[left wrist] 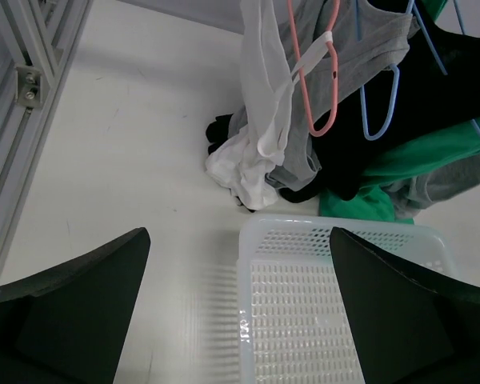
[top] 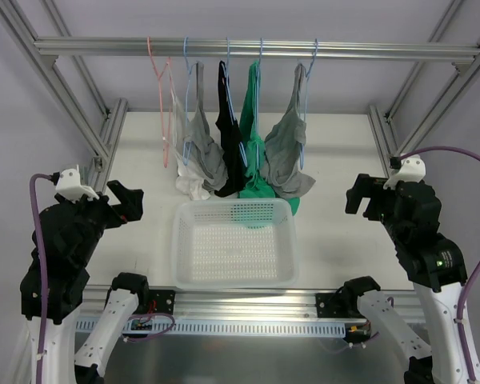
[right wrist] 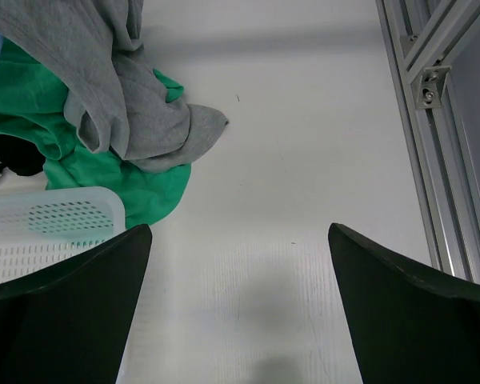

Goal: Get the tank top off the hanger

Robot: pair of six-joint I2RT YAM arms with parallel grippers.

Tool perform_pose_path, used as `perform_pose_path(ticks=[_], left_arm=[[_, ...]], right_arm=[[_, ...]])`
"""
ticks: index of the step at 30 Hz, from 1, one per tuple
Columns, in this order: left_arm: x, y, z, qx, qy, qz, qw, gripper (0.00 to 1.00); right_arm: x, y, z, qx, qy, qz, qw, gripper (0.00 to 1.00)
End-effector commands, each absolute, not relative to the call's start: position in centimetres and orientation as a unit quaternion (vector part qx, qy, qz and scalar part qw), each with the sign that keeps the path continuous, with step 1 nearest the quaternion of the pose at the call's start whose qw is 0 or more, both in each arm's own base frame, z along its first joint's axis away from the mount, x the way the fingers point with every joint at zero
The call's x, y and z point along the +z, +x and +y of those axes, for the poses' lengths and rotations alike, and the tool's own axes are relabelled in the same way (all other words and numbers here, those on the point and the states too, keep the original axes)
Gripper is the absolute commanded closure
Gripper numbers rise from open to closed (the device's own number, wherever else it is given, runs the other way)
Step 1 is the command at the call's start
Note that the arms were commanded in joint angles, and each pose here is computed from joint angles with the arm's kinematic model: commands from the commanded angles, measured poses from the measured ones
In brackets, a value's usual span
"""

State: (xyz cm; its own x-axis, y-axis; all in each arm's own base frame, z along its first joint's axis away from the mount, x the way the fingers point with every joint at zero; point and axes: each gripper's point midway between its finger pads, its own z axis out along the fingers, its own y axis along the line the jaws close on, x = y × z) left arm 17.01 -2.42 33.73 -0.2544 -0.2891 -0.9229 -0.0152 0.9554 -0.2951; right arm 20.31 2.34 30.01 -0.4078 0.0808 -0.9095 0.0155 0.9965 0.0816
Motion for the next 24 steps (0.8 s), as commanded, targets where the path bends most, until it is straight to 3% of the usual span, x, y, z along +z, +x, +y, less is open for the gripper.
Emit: perform_pose_path(ticks=[1, 11, 16, 20, 24], left_arm=[[35.2, 16.4, -3.0, -0.127, -0.075, 0.775, 0.615, 0.01], [42.9, 16.2, -6.2, -0.207, -0.017, 0.741, 0.639, 0.01], [45.2, 21.1, -10.7, -0.282, 0.039, 0.767, 0.575, 0.01], [49.6, 23.0, -16.1, -0.240, 0.109, 0.750, 0.607, 0.01], [48.6, 27.1, -21.6, -0.211, 0.109, 0.775, 0.586, 0.01]], right_arm=[[32.1, 20.2, 2.0, 0.033, 0.044, 0.820, 0.570, 0.01], [31.7, 20.4, 2.6, 0.046, 0.040, 0.825, 0.562, 0.01], [31.6, 20.5, 3.1, 0.056, 0.034, 0.827, 0.558, 0.00], [31.5, 20.4, 3.7, 0.070, 0.026, 0.830, 0.553, 0.00], [31.2, 19.7, 3.1, 0.060, 0.028, 0.832, 0.551, 0.01]])
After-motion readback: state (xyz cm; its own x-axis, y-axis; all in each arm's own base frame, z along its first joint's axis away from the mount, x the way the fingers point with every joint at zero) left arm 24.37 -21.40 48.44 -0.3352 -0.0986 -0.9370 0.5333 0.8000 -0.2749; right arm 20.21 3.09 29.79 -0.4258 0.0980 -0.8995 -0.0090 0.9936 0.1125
